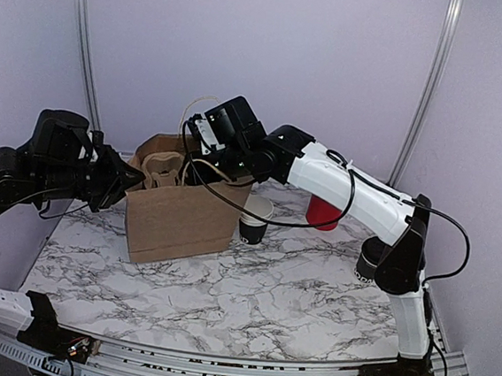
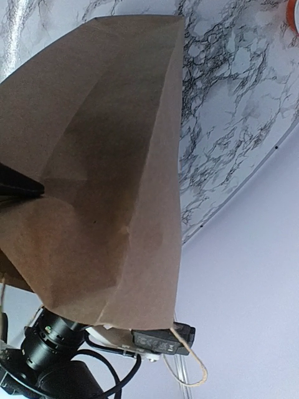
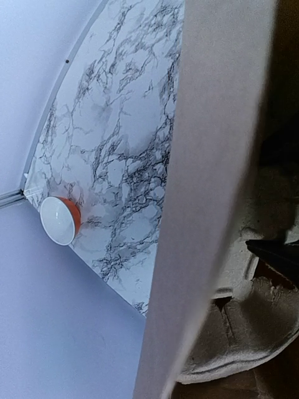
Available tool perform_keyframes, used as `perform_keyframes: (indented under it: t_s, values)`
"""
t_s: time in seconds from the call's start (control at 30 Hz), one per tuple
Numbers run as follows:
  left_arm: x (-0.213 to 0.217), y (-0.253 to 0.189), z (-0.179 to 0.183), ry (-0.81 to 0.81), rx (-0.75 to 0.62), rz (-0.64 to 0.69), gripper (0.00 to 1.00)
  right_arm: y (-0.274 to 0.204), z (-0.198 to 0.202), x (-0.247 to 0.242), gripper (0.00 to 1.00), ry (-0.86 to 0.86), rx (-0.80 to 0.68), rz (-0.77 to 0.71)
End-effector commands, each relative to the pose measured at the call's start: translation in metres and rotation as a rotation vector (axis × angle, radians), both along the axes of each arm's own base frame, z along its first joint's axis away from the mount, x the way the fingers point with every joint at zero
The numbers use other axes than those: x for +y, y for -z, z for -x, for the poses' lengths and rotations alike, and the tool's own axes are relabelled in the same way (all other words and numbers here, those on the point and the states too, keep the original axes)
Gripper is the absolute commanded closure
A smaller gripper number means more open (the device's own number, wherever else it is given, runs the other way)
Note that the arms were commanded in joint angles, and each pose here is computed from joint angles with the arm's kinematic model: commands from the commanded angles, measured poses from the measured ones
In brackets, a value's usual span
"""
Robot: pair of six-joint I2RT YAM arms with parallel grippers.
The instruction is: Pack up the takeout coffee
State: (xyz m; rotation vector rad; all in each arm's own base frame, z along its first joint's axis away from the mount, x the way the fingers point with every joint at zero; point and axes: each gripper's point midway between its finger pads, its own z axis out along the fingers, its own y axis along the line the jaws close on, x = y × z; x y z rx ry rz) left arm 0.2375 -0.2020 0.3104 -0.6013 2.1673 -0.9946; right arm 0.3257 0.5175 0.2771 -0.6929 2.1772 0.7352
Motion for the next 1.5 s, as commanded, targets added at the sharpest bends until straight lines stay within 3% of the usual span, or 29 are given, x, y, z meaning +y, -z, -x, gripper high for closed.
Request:
perform_keyframes:
  t_s: [0.0, 0.2, 0.4, 0.73, 1.47]
  values:
    - [-0.025, -0.031, 0.009, 0.136, -0.056, 0.076, 0.81, -0.014, 0.007, -0.002, 0.62, -0.036, -0.019, 0.012]
    - [-0.020, -0.045, 0.016, 0.169, -0.115, 0.071, 0.74, -0.008, 0.021, -0.010, 0.62, -0.079, -0.001, 0.062]
    - [-0.007, -0.046, 0.023, 0.159, -0.148, 0.062, 0.48, 0.006, 0.035, -0.010, 0.62, -0.127, 0.036, 0.101]
    - [0.033, -0.073, 0.034, 0.105, -0.292, -0.026, 0.31, 0.014, 0.048, -0.007, 0.62, -0.191, 0.058, 0.124]
    - [0.043, -0.056, 0.023, 0.070, -0.317, -0.167, 0.25, 0.039, 0.042, 0.005, 0.62, -0.149, 0.054, 0.178]
